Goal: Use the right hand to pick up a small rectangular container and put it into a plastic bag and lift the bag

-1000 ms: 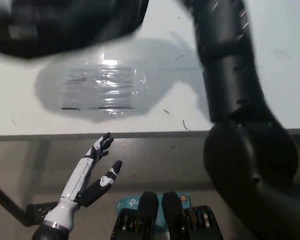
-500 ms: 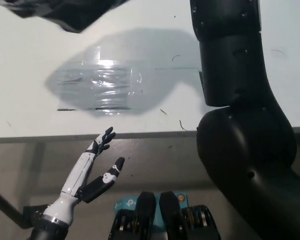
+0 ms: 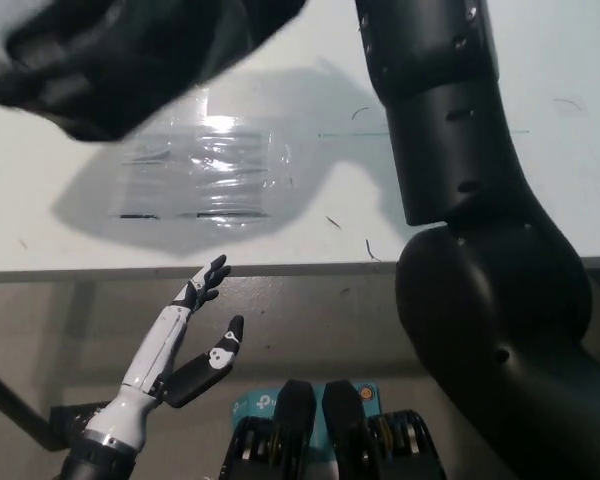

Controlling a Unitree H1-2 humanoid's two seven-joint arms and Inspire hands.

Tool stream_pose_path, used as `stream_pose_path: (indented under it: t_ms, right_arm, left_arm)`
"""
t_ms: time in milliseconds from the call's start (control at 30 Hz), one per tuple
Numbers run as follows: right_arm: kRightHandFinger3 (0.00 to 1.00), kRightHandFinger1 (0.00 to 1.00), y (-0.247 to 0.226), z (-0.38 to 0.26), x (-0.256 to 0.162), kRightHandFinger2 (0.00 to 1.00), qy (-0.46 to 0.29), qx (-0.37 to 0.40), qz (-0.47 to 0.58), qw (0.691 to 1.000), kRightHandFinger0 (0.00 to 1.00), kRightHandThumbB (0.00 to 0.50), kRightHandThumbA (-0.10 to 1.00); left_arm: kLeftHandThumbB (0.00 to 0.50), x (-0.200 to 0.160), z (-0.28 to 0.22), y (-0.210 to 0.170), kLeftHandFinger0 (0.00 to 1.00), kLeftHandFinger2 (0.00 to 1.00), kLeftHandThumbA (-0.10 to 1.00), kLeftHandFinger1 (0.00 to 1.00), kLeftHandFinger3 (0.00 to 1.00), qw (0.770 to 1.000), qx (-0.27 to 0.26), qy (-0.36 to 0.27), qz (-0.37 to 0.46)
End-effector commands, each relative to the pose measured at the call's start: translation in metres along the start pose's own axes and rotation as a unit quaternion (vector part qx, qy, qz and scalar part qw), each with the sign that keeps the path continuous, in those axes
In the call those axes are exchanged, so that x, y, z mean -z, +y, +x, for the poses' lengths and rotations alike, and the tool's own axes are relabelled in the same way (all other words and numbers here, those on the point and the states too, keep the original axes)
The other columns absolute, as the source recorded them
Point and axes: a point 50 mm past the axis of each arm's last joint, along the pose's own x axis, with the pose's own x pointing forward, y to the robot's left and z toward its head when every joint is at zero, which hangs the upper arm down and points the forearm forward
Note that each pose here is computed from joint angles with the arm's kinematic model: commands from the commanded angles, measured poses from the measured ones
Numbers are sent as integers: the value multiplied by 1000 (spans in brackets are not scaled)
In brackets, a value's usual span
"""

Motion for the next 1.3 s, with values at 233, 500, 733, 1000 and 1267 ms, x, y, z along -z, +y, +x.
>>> stream_pose_path:
  t_ms: [233, 500, 733, 1000, 1267]
  right_arm:
    - [1000, 629, -84, 16, 41, 990, 16, 101, -170, 980, 358, 23, 465]
    - [1000, 1000, -179, -10, 79, 1000, 170, 102, -385, 901, 1000, 394, 895]
    - [1000, 1000, -183, -10, 60, 1000, 148, 115, -475, 860, 1000, 391, 815]
    - [1000, 1000, -141, 4, 5, 1000, 63, 113, -605, 786, 1000, 382, 907]
    - [1000, 1000, -66, 12, -61, 1000, -48, 85, -634, 768, 1000, 461, 946]
  left_arm:
    - [187, -11, 3, 1, 981, 1000, 479, 1000, 1000, 1000, 5, -25, 6]
    - [178, -11, 0, 0, 1000, 1000, 475, 1000, 1000, 1000, 6, -25, 12]
    - [184, -11, 0, 1, 999, 1000, 474, 1000, 1000, 1000, 7, -28, 9]
    - [193, -10, -3, -1, 993, 1000, 454, 1000, 1000, 1000, 11, -23, 7]
    - [188, -10, -1, -1, 951, 1000, 424, 1000, 1000, 1000, 16, -25, 5]
